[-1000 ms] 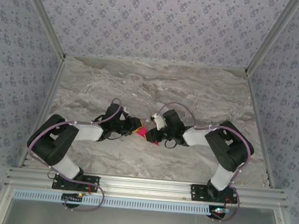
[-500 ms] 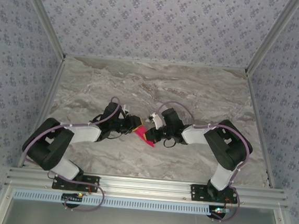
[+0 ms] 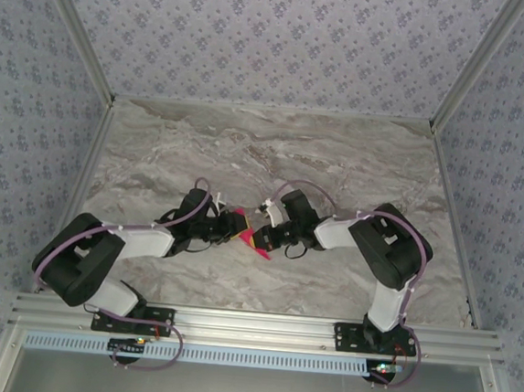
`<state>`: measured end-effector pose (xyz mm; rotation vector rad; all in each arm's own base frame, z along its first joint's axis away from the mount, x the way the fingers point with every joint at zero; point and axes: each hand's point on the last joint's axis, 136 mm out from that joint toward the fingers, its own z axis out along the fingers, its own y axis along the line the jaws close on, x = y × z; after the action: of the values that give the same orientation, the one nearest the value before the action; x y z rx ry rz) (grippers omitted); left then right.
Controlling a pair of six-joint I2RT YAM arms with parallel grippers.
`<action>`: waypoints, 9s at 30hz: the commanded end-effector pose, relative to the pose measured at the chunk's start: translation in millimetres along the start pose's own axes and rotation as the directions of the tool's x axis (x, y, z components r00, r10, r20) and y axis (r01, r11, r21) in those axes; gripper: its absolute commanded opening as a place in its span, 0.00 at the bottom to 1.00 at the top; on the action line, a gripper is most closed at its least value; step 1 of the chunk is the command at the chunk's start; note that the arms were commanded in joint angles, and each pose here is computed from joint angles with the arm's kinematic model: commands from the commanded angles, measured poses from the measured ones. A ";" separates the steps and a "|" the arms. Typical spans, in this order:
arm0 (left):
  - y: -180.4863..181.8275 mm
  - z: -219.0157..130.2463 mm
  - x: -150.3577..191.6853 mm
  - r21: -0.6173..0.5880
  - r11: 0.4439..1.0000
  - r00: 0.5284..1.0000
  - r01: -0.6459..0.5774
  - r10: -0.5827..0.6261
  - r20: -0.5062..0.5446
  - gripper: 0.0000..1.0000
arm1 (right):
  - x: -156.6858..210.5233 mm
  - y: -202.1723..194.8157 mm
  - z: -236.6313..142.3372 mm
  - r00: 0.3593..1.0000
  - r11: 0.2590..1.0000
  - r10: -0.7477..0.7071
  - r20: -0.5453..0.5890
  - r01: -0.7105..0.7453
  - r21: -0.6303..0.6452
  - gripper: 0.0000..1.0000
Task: Fold a paper plane with a square sheet of paper (pick it up from the middle)
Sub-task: Fold the wing for the fifth time at the center of the table.
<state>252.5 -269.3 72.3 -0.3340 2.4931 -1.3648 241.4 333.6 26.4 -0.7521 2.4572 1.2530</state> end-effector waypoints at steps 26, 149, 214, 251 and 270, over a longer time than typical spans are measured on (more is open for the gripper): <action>13.1 16.0 -10.1 -0.071 0.997 1.000 -0.024 0.025 0.015 0.23 | -8.5 9.8 -9.5 0.999 0.999 0.046 -0.027 -0.047 -0.026 0.18; 37.5 13.4 -1.4 -0.138 0.990 1.000 0.005 -0.003 0.011 0.20 | 60.4 -5.3 -21.4 0.946 0.985 0.161 -0.282 -0.136 0.107 0.06; 51.2 14.0 -2.3 -0.188 0.982 1.000 0.030 -0.029 0.010 0.20 | 29.2 2.3 0.9 0.956 0.962 0.190 -0.224 -0.136 0.237 0.00; 74.2 13.4 -0.4 -0.297 0.952 0.997 0.074 -0.075 0.006 0.17 | 81.0 5.6 -27.1 0.905 0.951 0.244 -0.349 -0.153 0.270 0.00; 72.9 13.3 -0.1 -0.288 0.955 0.997 0.071 -0.073 0.005 0.17 | 78.4 13.1 -36.2 0.918 0.957 0.252 -0.305 -0.190 0.220 0.00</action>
<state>253.9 -253.6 21.1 -0.4474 2.6660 -1.1267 182.9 293.5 29.3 -0.7108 2.8786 1.0062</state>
